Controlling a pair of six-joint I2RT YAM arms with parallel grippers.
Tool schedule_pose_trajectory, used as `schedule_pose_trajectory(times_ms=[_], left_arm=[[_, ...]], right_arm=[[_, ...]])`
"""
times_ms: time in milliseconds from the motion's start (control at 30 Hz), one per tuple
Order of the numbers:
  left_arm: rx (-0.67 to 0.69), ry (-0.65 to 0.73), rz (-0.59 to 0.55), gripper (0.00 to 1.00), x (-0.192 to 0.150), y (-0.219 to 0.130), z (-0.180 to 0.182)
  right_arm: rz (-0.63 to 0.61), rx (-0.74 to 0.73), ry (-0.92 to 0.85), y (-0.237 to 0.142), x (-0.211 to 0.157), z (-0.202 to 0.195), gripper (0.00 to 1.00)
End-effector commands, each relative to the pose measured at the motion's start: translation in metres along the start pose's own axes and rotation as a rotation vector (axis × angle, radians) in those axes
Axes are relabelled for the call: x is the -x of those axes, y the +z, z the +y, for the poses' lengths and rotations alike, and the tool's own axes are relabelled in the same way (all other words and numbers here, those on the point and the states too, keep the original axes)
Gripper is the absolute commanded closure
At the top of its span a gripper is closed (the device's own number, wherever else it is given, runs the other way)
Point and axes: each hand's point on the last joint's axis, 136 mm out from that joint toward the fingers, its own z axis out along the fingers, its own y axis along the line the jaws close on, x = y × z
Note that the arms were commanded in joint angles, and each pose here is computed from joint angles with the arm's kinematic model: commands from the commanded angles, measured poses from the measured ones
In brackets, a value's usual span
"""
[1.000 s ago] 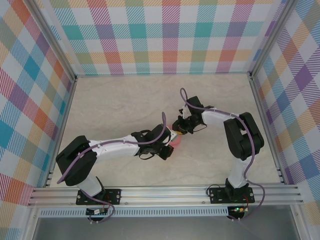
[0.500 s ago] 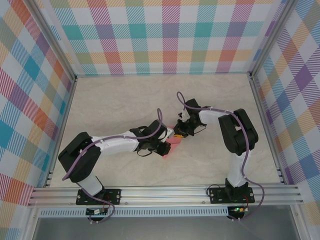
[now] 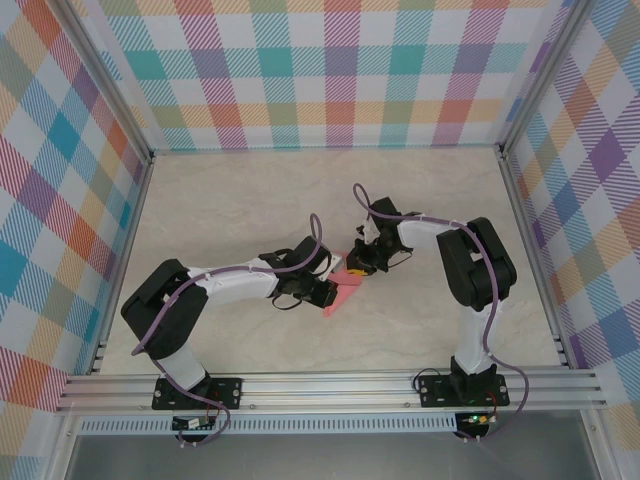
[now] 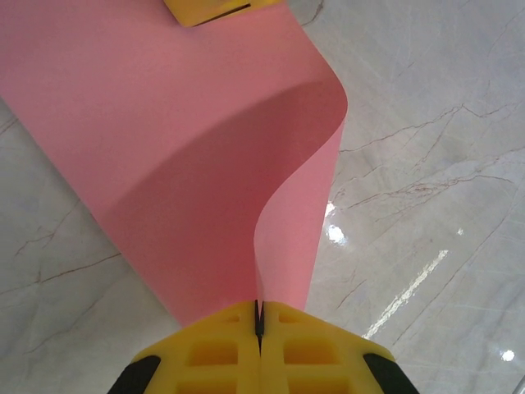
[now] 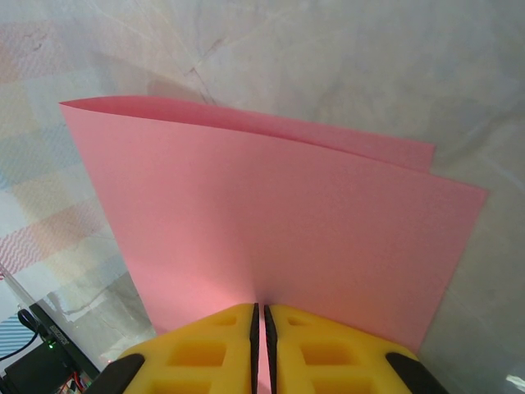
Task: Fold a paper plane with a square sheet of paper (pick it up from the middle)
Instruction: Third fold the triangle at the center of the table.
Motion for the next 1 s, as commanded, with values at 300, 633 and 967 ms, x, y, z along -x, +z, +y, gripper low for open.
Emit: schedule_pose_trajectory(times_ms=[300, 633, 967], left_arm=[[0.045, -0.009, 0.037, 0.98, 0.001, 0.0, 0.015], [0.077, -0.028, 0.055, 0.98, -0.005, 0.003, 0.023], [0.069, -0.003, 0.048, 0.97, 0.004, 0.007, 0.022]], right_arm=[[0.03, -0.071, 0.0, 0.004, -0.009, -0.015, 0.85], [0.021, -0.078, 0.005, 0.002, -0.007, -0.015, 0.84], [0.024, -0.083, 0.01, 0.003, -0.008, -0.017, 0.84]])
